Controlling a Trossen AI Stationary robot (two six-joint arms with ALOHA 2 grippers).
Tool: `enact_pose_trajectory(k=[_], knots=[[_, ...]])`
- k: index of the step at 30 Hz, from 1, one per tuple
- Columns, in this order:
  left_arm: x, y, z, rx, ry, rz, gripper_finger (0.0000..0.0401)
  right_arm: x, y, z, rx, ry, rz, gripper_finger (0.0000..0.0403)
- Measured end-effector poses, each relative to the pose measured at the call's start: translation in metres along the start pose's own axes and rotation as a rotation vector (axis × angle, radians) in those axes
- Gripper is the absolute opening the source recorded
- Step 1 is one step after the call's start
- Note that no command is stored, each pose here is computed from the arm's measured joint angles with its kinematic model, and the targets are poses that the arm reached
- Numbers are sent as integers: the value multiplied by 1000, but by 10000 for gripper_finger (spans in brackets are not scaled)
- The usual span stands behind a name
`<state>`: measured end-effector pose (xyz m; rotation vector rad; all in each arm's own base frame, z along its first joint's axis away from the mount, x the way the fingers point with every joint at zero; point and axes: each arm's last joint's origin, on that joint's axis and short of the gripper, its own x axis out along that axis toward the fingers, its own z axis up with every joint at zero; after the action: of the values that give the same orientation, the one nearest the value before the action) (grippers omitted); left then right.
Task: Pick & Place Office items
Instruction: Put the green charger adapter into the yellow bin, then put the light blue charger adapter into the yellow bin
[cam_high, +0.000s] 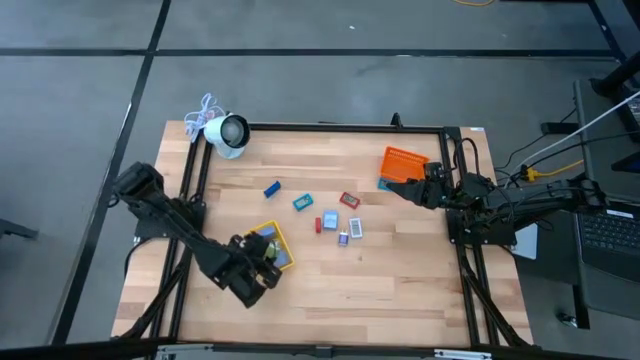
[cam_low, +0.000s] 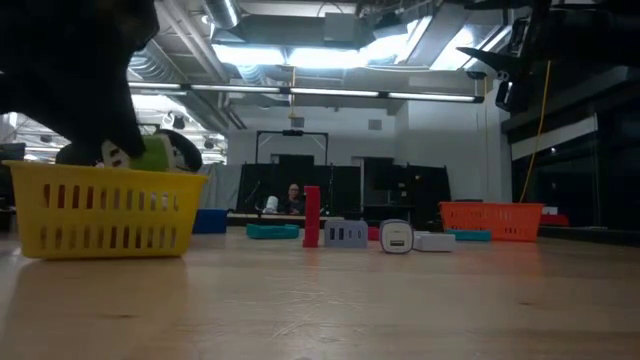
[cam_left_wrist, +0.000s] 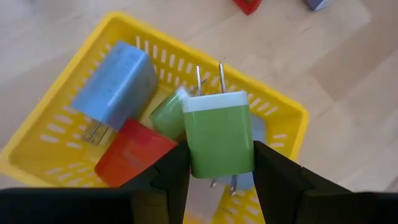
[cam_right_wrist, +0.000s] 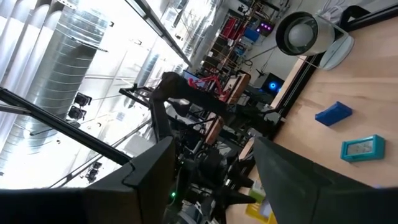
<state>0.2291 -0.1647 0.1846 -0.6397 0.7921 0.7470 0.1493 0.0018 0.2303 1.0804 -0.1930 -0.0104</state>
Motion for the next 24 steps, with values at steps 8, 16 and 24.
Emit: enact_pose_trajectory(k=[8, 16, 24], knots=[[5, 6, 4, -38, 22, 25, 227, 0, 0, 0, -2, 3, 2, 226], [7, 0, 9, -66, 58, -22, 243, 0, 0, 0, 15, 3, 2, 226], [-30, -20, 48, 148, 14, -187, 244, 0, 0, 0, 22, 3, 3, 227]])
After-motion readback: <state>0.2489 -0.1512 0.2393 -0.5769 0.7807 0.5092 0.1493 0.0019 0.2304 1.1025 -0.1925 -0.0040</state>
